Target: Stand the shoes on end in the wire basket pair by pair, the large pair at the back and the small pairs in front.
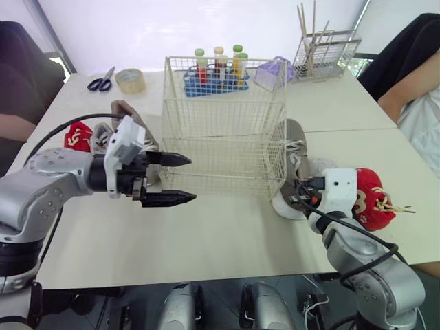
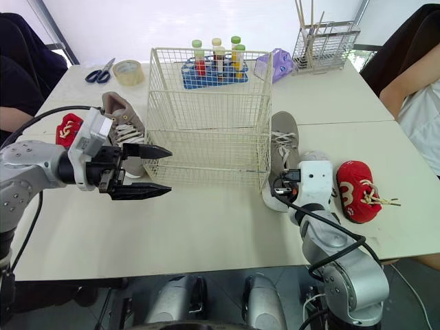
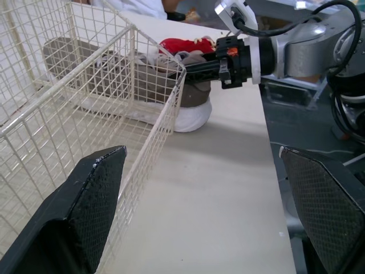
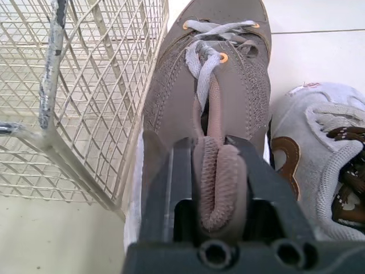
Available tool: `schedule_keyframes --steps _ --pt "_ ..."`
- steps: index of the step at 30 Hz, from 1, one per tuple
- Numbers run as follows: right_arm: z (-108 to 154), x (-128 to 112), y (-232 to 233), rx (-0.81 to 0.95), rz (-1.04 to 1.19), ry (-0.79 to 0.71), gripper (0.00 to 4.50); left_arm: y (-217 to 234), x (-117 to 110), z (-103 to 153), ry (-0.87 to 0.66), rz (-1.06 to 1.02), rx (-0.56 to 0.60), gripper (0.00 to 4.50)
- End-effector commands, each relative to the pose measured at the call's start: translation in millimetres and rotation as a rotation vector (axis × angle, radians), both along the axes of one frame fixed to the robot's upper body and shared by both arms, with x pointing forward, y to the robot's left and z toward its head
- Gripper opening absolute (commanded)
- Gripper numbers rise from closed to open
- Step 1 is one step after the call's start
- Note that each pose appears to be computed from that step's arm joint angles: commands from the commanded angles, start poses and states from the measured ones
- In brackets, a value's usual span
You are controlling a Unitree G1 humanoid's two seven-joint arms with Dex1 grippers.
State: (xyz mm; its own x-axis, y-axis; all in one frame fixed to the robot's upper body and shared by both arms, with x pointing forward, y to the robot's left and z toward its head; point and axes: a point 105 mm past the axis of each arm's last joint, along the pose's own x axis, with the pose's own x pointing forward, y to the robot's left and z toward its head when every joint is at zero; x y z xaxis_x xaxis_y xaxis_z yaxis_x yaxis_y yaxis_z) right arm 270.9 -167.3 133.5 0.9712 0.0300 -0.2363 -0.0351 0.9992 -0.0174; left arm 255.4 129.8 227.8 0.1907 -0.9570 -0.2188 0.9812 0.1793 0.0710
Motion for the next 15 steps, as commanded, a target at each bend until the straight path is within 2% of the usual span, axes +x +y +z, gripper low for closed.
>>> schedule_keyframes --steps 1,4,10,15 --pt "-13.0 -5.4 4.5 -0.002 0.024 0.058 0.22 0.0 -3.0 10.4 -0.052 -0.003 -0.016 4.5" --pt "0.5 -2.1 -3.2 -0.049 0.0 -0.005 0.22 -0.3 -2.5 10.4 -0.053 -0.003 -0.02 4.5" --pt "62.0 5.4 -29.1 -0.142 -0.107 -0.234 0.22 -0.7 2.3 12.4 -0.059 -0.002 -0.04 4.5" --pt "107.2 10.1 -39.2 -0.138 -0.174 -0.363 0.22 -8.7 6.6 11.8 -0.062 -0.027 -0.058 4.5"
